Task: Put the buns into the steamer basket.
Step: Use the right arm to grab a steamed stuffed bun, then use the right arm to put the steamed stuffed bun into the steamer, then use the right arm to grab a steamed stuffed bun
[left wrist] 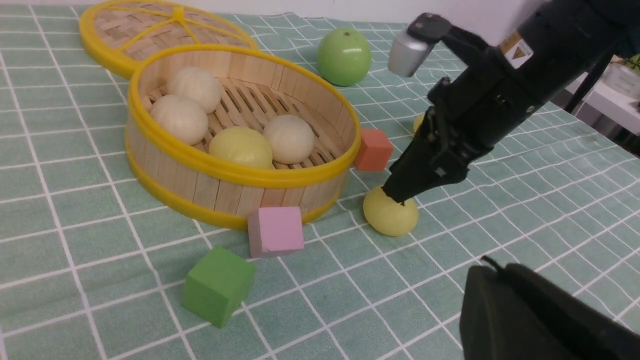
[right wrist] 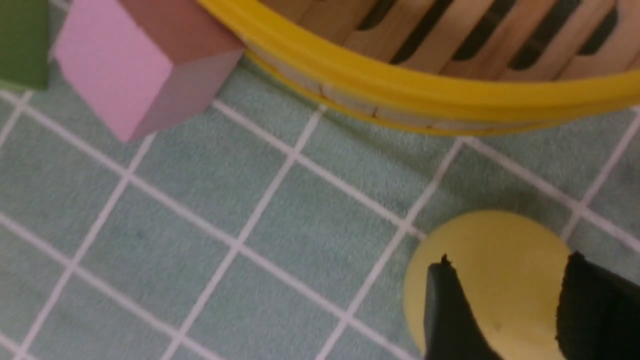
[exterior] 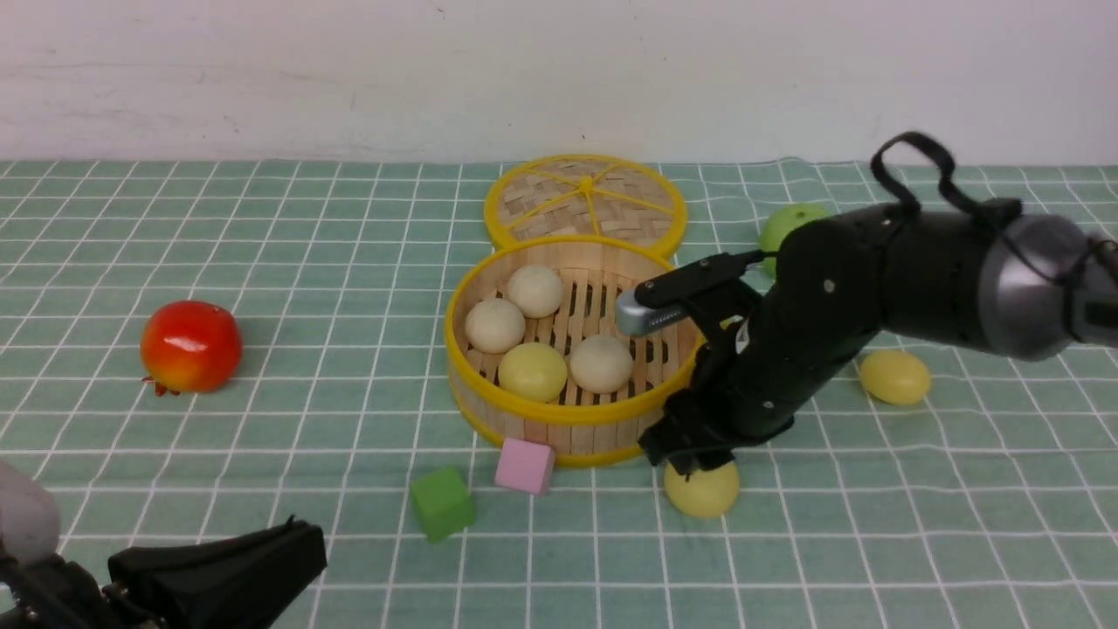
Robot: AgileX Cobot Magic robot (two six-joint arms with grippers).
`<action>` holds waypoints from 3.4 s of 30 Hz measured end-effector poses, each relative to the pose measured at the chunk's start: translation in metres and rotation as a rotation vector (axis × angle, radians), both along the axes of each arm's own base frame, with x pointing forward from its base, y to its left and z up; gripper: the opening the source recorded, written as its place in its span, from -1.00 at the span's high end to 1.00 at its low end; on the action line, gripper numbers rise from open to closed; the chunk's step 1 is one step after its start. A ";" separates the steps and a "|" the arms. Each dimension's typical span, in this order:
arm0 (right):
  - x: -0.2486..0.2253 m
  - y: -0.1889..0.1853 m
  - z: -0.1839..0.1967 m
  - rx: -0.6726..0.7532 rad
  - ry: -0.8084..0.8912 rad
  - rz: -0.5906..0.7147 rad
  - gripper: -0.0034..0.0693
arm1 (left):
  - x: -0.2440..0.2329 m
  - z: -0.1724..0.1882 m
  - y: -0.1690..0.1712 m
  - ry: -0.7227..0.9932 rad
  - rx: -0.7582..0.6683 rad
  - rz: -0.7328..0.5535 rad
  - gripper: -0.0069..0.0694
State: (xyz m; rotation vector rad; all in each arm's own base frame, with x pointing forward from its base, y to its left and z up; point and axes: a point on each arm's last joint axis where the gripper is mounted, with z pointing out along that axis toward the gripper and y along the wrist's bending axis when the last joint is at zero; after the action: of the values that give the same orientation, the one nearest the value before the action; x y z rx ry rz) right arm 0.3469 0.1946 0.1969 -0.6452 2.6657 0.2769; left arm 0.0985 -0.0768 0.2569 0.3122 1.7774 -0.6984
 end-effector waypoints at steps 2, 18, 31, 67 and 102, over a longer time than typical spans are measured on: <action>0.003 0.002 -0.010 -0.005 0.007 -0.002 0.06 | 0.000 0.000 0.000 0.000 0.000 0.000 0.81; -0.010 -0.005 0.025 -0.019 0.019 0.023 0.89 | 0.000 0.000 0.000 0.000 0.000 0.000 0.76; 0.051 0.013 0.057 0.104 -0.323 -0.006 0.89 | 0.000 0.000 0.000 0.001 0.001 0.000 0.72; 0.080 0.008 0.059 0.051 -0.331 -0.042 -0.64 | 0.000 0.000 0.000 0.001 0.001 0.000 0.67; 0.105 -0.160 -0.009 -0.059 -0.010 -0.509 0.14 | 0.000 0.000 0.000 0.001 0.001 0.000 0.60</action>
State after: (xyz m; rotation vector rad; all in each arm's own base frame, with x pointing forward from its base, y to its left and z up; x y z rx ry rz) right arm 0.4519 0.0348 0.1881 0.0302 2.7218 0.0511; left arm 0.0985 -0.0768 0.2569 0.3126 1.7784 -0.6983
